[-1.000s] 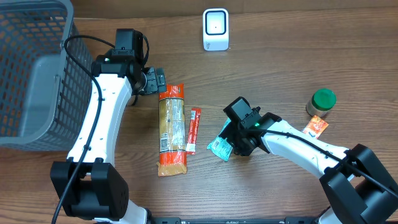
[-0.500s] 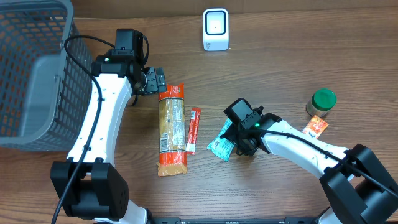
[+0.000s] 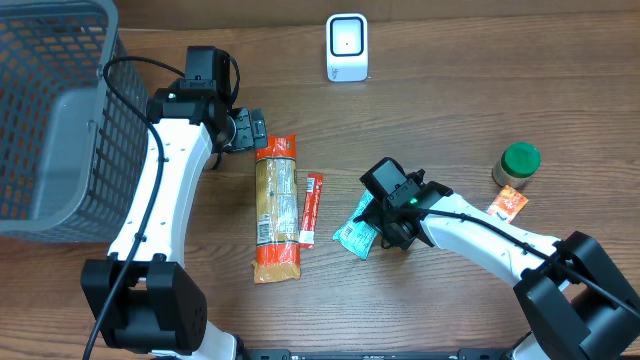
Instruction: Scan the item barcode
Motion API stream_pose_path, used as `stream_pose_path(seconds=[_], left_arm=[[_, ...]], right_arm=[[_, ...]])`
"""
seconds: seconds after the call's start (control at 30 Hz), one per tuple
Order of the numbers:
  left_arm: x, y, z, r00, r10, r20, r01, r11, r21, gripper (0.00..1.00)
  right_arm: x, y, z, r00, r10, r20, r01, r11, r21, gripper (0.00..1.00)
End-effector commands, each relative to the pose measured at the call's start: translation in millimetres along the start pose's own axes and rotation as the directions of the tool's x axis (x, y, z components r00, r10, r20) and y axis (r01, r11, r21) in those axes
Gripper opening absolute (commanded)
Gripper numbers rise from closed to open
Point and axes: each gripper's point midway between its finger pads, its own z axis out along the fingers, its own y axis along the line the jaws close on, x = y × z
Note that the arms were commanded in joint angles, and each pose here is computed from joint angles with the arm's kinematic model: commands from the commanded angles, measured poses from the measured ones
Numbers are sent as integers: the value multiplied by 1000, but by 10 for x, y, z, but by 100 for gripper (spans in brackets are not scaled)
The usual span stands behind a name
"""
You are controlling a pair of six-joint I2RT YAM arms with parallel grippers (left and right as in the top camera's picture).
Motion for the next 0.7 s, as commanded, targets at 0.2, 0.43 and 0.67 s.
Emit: stream_pose_path(seconds=[0.2, 0.43, 0.67], left_arm=[[-60, 7, -82, 1000, 2, 28, -2, 1000, -1, 100], [-60, 7, -82, 1000, 2, 28, -2, 1000, -1, 100], [-60, 7, -82, 1000, 2, 28, -2, 1000, -1, 100]], right_arm=[[-79, -35, -4, 999, 0, 41, 0, 1000, 8, 34], [-79, -90, 100, 999, 0, 38, -2, 999, 38, 34], [-75, -88, 119, 999, 0, 35, -2, 999, 38, 15]])
